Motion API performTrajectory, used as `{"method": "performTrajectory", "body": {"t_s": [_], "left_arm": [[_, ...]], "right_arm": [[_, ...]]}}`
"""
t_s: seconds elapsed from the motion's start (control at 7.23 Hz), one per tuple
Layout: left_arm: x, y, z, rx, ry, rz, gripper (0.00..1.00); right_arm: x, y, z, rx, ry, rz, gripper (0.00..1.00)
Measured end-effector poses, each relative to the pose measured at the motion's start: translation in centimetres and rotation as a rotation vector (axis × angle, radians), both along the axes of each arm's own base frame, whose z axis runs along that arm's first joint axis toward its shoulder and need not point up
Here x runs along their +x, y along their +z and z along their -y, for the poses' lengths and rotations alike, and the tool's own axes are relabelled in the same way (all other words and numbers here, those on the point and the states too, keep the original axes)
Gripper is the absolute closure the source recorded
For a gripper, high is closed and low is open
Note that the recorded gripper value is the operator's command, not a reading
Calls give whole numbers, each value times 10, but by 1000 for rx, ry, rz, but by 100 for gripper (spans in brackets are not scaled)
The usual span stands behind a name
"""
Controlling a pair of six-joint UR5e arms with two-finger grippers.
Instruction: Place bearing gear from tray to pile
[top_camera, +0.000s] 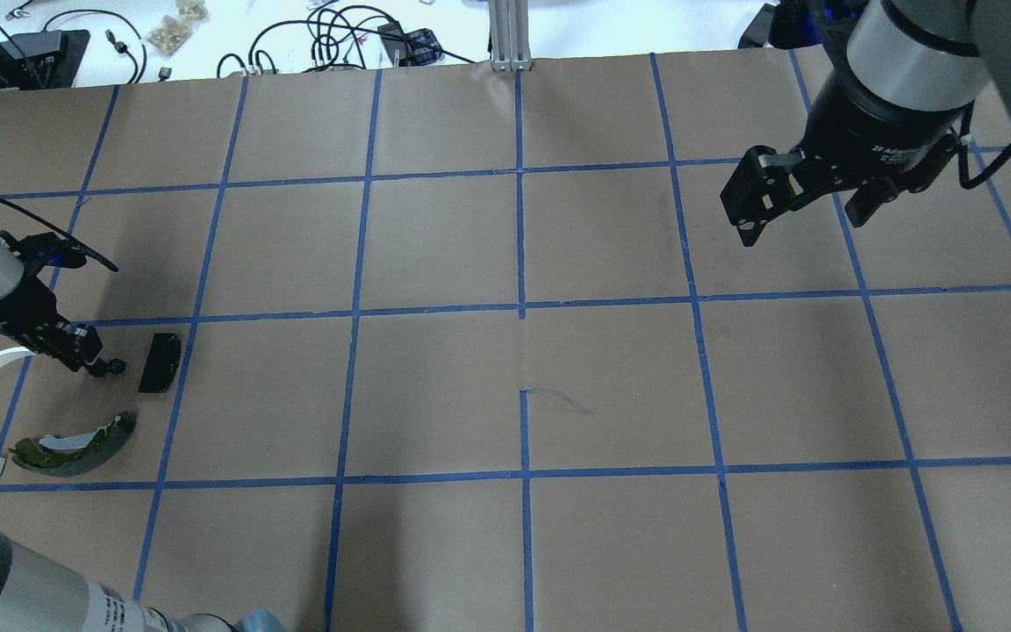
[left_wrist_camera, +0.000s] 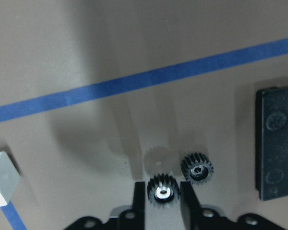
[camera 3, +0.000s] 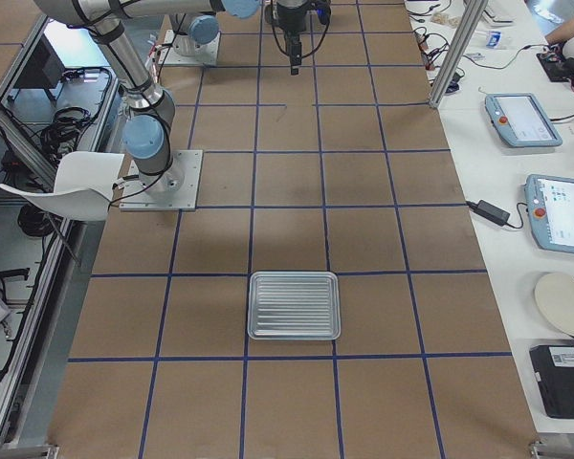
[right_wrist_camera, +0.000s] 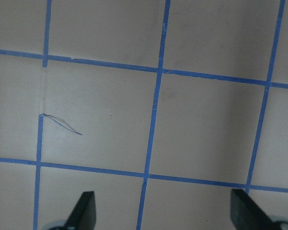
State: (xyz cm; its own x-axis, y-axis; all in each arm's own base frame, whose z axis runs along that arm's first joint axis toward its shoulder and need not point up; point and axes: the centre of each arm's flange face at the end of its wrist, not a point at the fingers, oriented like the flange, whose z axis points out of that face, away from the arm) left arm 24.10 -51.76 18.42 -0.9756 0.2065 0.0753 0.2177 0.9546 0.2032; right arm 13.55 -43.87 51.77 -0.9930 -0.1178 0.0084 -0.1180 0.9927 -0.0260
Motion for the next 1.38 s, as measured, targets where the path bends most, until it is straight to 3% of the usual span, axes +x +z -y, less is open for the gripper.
{"method": "performTrajectory", "body": {"t_s": [0.14,0.41,0.55,0.97,1.38], "left_arm": [[1,2,1,-4,3,3,32],[-2,27,9,-25,8,25,15],[-3,54,20,-32,35,37,0],[-78,182,70,-46,67,53,0],[-208,286,75,-115,121,66,0]], "right_arm": [[0,0,0,1,-12,2,0],[0,-1,0,4,-21,-1,0],[0,-2,0,6,-20,0,0],[1,-2,1,6,-16,1,0],[0,0,1,2,-20,3,0]]}}
